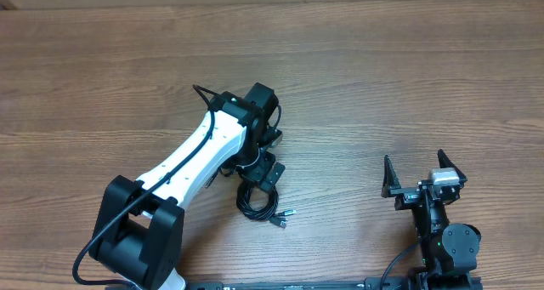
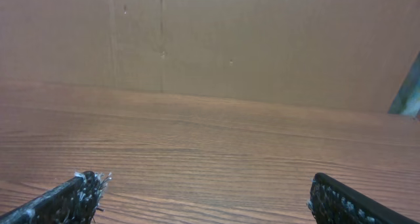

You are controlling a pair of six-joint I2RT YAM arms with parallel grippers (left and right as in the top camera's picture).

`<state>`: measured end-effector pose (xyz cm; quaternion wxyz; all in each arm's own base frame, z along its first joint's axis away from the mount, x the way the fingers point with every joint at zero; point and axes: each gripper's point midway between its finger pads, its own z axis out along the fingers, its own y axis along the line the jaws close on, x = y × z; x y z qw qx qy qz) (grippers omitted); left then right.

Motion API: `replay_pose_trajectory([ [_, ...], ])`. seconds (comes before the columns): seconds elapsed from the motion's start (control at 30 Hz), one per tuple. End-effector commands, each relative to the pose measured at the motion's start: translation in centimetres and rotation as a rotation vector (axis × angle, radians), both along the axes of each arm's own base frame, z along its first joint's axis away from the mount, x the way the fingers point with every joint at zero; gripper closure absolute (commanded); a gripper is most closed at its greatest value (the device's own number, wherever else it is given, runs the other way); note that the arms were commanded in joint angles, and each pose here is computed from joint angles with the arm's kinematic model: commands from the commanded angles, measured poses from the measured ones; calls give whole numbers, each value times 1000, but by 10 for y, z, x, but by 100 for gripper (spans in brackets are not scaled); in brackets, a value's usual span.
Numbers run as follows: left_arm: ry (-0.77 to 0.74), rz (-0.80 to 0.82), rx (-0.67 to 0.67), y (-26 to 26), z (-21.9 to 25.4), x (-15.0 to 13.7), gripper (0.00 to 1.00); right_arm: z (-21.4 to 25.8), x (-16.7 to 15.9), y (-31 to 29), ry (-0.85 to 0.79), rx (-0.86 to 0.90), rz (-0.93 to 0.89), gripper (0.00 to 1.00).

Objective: Untangle cables
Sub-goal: 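Move the left gripper forward over the black cable bundle, then lower the left gripper and grasp the bundle near the blue USB plug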

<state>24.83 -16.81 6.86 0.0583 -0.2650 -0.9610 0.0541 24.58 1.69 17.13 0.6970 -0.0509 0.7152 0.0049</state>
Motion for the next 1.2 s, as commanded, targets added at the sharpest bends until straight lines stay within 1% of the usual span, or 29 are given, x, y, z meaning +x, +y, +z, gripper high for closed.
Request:
replay_pose_trajectory([
  [0.0, 24, 6, 40, 5, -7, -6, 0, -2, 0, -1, -4, -4, -3, 0],
  [0.07, 30, 0, 94, 17, -10, -10, 0, -2, 0, -1, -4, -4, -3, 0],
  [0.13, 33, -3, 121, 22, -14, -12, 0, -2, 0, -1, -4, -4, -3, 0],
  [0.47, 12, -11, 110, 24, -40, -15, 0, -2, 0, -1, -4, -4, -3, 0],
  [0.57, -20, -9, 95, 21, -44, -9, 0, -2, 0, -1, -4, -4, -3, 0],
  [0.77, -118, 12, 37, 7, -48, 15, 0, -2, 0, -1, -4, -4, -3, 0],
  [0.83, -127, 8, 39, 7, -48, 16, 0, -2, 0, -1, -4, -4, -3, 0],
  [1.0, -109, -32, 61, 12, -52, 8, 0, -2, 0, -1, -4, -4, -3, 0],
  [1.17, -61, -44, 86, 21, -62, -8, 0, -2, 0, -1, -4, -4, -3, 0],
])
